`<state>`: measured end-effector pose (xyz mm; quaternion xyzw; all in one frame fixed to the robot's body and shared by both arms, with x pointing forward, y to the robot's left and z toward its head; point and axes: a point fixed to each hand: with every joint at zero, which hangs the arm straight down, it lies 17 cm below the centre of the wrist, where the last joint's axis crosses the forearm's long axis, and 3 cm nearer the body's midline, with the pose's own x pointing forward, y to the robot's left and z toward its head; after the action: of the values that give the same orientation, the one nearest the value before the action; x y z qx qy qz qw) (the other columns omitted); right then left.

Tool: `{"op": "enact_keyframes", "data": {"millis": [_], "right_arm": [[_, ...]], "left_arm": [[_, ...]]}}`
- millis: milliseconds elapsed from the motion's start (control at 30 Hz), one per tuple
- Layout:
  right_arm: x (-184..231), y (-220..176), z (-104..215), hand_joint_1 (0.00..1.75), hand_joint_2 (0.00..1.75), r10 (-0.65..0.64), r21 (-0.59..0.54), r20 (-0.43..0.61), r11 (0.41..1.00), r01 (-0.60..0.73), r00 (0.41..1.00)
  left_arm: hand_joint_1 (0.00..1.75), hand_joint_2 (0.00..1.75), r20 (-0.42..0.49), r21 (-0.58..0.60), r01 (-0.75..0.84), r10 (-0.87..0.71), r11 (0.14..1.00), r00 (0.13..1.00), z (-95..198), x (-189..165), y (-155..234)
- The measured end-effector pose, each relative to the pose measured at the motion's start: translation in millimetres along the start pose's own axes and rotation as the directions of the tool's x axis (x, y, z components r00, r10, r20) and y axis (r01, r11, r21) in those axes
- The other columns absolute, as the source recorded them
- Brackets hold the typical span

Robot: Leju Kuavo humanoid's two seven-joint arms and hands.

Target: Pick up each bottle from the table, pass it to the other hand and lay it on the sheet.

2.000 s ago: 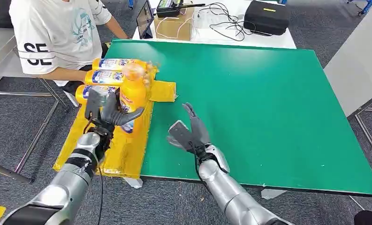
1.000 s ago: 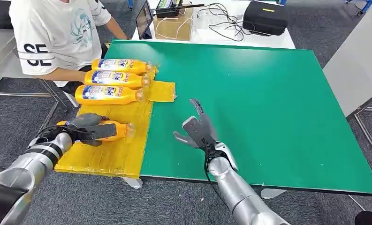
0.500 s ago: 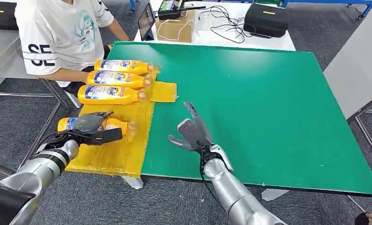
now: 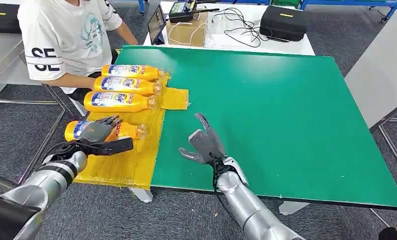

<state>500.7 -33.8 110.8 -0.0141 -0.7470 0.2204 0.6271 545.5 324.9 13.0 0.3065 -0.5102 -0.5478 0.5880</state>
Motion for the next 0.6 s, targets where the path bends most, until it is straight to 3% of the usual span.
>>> {"op": "enact_keyframes", "data": {"millis": [600], "right_arm": [[-0.8,-1.9,0.2,0.00,1.75,0.011,-0.010,0.001,1.000,-0.011,1.000]], "left_arm": [[0.00,1.75,0.040,0.094,-0.091,0.087,0.991,0.995,3.6,11.3,-1.1]]}}
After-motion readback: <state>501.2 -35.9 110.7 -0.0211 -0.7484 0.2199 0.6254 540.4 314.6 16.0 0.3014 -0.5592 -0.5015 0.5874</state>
